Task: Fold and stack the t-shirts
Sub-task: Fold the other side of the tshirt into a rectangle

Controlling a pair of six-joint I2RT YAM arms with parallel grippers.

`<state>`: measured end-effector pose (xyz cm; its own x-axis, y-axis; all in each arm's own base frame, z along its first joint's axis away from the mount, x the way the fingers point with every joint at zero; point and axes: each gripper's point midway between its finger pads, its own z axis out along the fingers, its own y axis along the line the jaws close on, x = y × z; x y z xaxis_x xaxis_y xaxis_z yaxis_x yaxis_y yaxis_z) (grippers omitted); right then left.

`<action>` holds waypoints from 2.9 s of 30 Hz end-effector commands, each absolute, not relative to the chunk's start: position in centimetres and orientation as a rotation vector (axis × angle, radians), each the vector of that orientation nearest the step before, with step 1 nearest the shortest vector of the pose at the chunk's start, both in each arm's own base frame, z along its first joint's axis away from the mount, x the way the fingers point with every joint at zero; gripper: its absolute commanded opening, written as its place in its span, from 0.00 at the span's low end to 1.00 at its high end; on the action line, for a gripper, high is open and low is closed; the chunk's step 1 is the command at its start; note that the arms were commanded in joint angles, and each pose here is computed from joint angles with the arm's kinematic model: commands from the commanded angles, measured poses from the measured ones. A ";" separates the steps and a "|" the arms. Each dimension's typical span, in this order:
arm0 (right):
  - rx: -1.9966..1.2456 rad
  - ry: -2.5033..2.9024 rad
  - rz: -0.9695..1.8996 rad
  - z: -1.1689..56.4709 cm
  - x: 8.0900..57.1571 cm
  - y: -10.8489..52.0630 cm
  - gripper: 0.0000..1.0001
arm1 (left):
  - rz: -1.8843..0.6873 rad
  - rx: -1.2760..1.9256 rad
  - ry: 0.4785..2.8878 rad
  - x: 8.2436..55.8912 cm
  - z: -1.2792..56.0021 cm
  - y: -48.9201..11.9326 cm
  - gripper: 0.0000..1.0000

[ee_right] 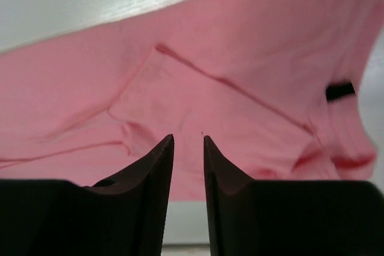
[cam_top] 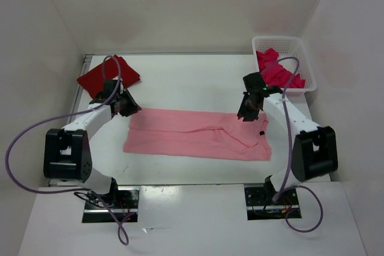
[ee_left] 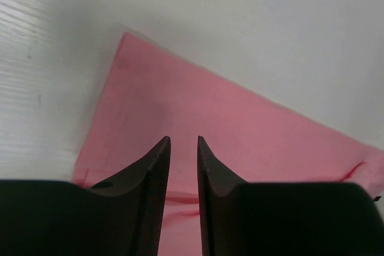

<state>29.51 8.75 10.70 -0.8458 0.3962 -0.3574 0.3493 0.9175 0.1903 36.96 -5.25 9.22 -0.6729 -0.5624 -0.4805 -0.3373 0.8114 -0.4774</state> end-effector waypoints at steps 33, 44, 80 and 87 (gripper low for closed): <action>0.328 2.681 0.096 5.0 36.5 13.0 0.16 | -0.582 -0.625 2.454 38.0 3.8 -9.8 0.31; 0.291 2.700 0.087 6.0 35.2 13.5 0.01 | -0.583 -0.640 2.461 37.7 3.5 -9.8 0.31; 0.375 2.815 0.129 4.1 29.5 13.7 0.04 | -0.623 -0.591 2.397 38.8 6.7 -10.2 0.31; 0.331 2.899 0.118 5.1 24.6 13.9 0.01 | -0.630 -0.576 2.401 38.7 6.7 -10.3 0.31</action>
